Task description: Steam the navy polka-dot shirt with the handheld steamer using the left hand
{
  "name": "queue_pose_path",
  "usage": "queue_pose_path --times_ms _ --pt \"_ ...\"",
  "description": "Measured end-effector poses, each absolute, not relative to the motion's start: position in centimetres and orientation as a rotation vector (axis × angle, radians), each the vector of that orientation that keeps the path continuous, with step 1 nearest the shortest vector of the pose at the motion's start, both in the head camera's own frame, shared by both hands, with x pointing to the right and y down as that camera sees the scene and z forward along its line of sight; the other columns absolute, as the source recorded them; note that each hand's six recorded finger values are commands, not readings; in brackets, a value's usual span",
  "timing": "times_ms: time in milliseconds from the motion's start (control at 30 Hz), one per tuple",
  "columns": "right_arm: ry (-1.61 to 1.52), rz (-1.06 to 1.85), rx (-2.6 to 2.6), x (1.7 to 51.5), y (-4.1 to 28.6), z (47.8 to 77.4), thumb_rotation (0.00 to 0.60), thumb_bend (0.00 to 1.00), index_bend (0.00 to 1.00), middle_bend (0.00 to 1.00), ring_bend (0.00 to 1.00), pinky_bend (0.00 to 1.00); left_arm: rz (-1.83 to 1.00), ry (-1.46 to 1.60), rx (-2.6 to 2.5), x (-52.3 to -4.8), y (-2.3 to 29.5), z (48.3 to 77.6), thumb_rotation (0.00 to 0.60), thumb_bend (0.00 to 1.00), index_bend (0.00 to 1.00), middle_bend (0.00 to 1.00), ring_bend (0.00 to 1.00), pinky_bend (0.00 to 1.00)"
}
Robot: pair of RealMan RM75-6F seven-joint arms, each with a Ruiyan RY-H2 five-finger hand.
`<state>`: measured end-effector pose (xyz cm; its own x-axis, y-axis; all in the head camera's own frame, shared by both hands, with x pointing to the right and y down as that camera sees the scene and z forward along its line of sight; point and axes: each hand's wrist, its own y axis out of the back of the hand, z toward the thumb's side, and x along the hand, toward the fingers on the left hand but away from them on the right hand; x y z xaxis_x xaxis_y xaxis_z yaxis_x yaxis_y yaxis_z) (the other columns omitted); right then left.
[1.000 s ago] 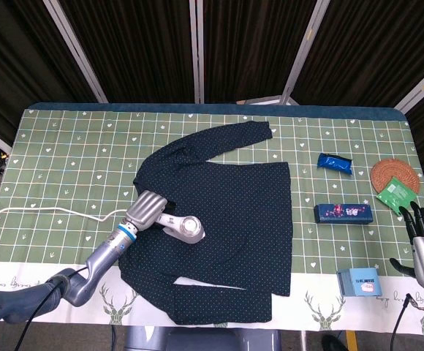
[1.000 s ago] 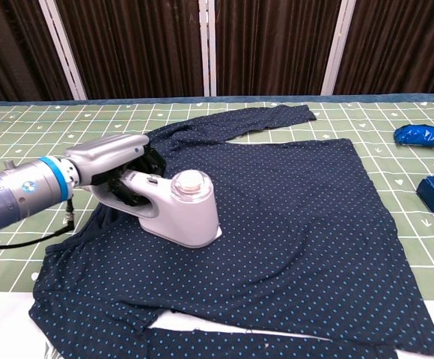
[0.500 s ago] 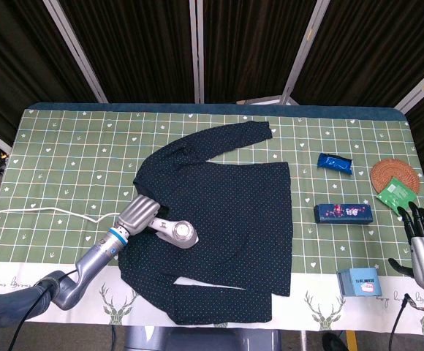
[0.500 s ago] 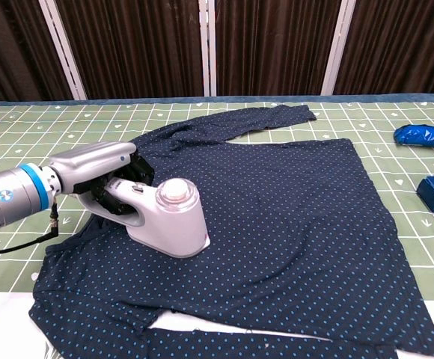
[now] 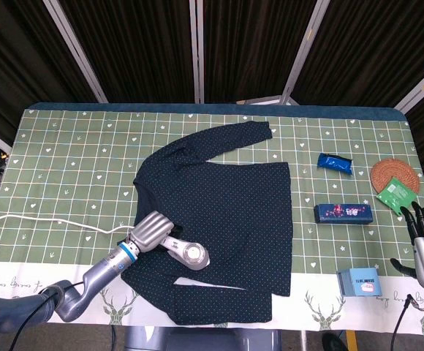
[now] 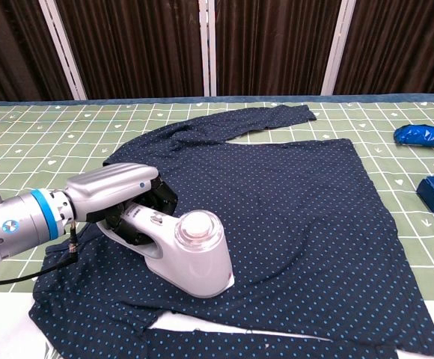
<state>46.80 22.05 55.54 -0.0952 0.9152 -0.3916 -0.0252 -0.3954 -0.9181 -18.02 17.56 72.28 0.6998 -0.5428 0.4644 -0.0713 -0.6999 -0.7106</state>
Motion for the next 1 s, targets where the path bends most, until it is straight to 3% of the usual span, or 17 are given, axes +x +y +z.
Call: queue_pose_path --times_ms 1000 --pt "-0.997 1.588 -1.426 46.2 22.2 55.7 0.6 0.0 0.0 0.0 0.0 0.0 -1.008 0.552 -2.139 -24.8 14.9 72.3 0.6 0.59 0.92 0.86 0.78 1.0"
